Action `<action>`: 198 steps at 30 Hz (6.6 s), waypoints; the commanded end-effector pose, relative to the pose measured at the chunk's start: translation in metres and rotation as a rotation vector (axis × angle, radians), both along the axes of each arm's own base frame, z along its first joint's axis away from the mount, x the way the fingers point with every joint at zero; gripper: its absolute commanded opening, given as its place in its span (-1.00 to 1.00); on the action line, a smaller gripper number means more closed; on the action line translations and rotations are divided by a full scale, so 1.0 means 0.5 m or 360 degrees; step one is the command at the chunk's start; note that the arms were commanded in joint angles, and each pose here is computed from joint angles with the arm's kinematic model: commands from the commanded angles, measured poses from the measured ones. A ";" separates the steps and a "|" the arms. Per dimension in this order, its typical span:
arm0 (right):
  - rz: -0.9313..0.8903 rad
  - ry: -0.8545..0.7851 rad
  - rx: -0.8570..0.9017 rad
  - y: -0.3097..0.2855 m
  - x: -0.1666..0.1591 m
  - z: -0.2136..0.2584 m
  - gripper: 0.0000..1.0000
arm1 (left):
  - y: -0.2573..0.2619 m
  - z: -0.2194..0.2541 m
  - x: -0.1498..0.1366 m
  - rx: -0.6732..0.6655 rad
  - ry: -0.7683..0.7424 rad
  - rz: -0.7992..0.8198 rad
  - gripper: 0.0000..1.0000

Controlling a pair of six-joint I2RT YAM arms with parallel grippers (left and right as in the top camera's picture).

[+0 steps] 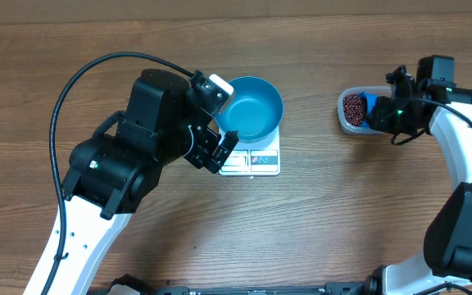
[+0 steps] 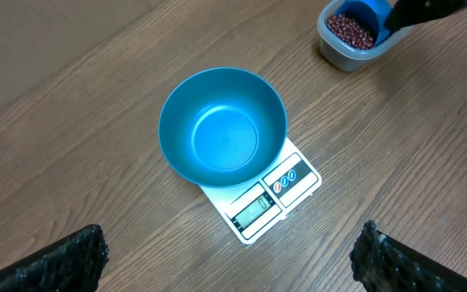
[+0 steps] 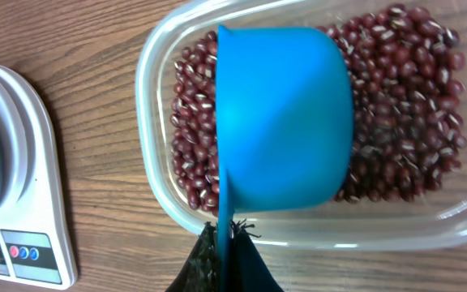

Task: Scoop item into bowl and weigh 150g on scale
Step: 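Scoop red beans from the tub with the right gripper's blue scoop, then carry the filled scoop with the right gripper over the teal bowl, then tilt the scoop with the right gripper to pour beans into the bowl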

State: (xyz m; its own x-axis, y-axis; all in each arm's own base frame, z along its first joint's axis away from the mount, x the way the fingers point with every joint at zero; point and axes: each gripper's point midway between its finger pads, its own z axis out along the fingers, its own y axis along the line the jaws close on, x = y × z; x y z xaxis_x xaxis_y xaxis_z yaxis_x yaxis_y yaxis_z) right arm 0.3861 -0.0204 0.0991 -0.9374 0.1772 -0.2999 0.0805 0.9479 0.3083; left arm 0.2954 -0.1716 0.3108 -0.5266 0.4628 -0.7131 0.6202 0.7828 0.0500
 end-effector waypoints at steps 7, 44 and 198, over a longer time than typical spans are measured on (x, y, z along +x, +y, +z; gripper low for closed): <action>-0.0153 -0.0073 0.0239 -0.059 -0.005 0.037 -0.93 | -0.005 0.019 -0.001 -0.0049 -0.0014 -0.0003 0.99; -0.0108 -0.0486 0.1263 -0.052 -0.016 0.213 -0.93 | -0.005 0.019 -0.001 -0.0049 -0.0014 -0.0003 0.99; 0.0825 -0.1293 -0.0886 0.488 0.051 0.353 -0.93 | -0.005 0.019 -0.001 -0.0049 -0.0014 -0.0003 1.00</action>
